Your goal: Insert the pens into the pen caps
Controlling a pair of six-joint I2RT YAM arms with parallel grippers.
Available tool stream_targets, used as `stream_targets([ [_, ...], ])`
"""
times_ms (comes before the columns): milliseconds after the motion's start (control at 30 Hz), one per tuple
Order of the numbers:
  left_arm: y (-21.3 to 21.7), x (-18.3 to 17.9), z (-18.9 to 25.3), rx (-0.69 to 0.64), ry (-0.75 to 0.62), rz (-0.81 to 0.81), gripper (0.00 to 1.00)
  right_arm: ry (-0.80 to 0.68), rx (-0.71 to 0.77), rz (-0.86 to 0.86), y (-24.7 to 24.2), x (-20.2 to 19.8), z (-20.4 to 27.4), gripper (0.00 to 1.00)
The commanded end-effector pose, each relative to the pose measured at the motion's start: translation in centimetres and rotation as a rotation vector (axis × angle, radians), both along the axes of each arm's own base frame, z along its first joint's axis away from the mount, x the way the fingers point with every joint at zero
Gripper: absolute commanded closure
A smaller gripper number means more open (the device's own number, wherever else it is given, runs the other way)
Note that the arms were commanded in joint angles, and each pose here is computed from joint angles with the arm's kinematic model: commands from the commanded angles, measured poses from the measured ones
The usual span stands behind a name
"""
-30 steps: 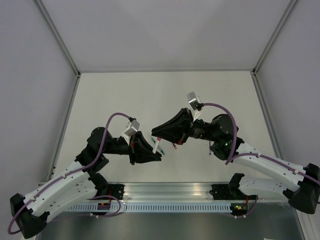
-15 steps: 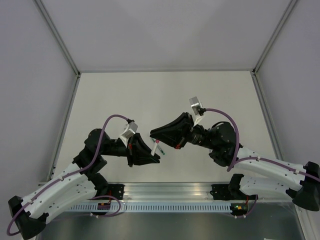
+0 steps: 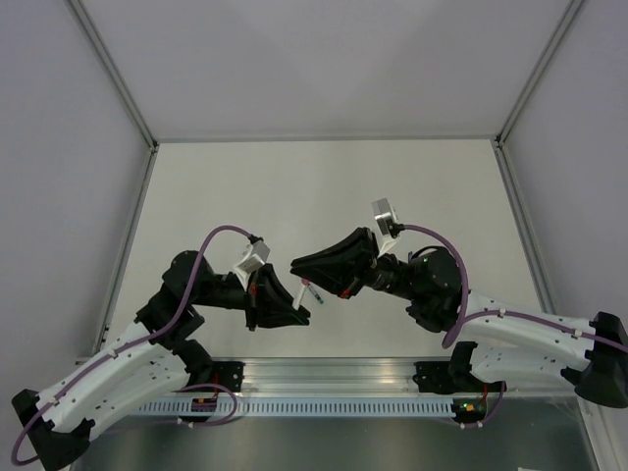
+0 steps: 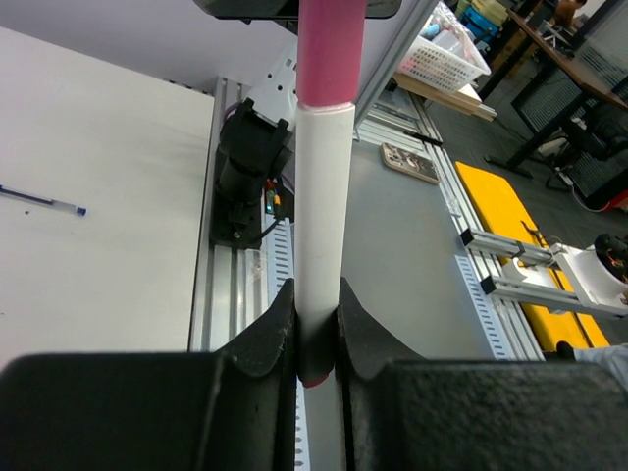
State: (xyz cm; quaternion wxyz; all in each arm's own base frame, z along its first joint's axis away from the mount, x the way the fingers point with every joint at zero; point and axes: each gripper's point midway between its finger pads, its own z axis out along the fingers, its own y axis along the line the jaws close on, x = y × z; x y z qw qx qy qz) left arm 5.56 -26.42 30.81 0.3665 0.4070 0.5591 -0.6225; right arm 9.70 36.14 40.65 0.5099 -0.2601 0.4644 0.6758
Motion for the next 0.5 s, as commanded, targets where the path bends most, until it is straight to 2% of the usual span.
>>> stream_targets([
  [0, 1.6, 2.7, 11.9, -0.327, -0.215, 0.232, 0.98, 0.107, -0.479, 0.36, 1.3, -7.6, -15.1, 1.0],
  [167, 1.9, 1.5, 13.0, -0.377, -0.212, 0.185, 0.98, 0.056, -0.456, 0.397, 1.7, -8.9, -15.0, 1.0],
  [467, 3.1, 0.4, 15.0, -0.422, -0.243, 0.189, 0.98, 0.078, -0.466, 0.43, 3.2, -11.2, -16.4, 1.0],
])
